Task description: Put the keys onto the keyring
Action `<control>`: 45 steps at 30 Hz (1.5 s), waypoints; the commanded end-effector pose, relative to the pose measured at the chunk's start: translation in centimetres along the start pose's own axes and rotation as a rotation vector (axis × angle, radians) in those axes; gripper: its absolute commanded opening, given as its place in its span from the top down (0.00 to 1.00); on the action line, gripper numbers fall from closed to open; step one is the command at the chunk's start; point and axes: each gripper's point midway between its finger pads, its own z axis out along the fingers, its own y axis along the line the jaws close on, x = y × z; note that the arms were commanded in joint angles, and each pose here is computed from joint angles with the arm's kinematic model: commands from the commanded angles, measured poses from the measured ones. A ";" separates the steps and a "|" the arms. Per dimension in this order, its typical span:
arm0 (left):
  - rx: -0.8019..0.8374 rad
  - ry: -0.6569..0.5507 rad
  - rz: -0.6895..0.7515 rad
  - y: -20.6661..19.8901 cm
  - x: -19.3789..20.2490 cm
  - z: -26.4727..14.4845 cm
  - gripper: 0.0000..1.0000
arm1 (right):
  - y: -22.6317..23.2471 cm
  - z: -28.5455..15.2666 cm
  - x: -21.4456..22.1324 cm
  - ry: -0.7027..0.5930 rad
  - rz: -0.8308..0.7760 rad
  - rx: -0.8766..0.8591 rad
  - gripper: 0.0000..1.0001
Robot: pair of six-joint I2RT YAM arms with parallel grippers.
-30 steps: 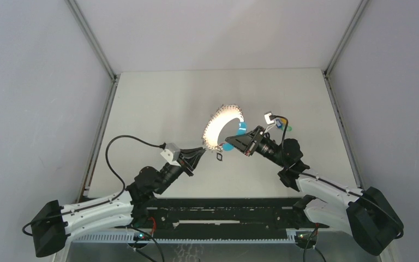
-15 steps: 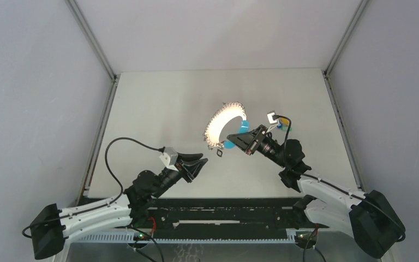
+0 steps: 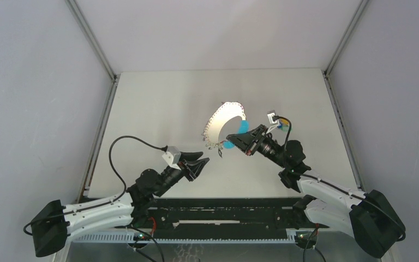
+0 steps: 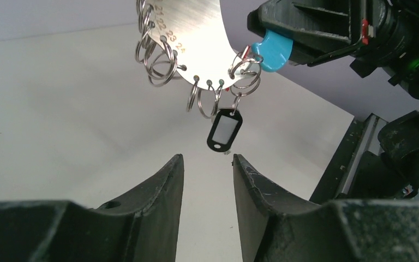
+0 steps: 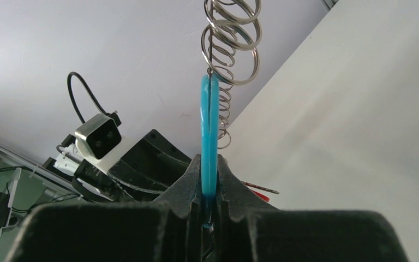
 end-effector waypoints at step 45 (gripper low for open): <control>-0.020 -0.250 0.200 -0.3 -7.6 2.3 0.72 | 5.0 -0.9 -1.5 -0.103 -0.128 -0.201 1.00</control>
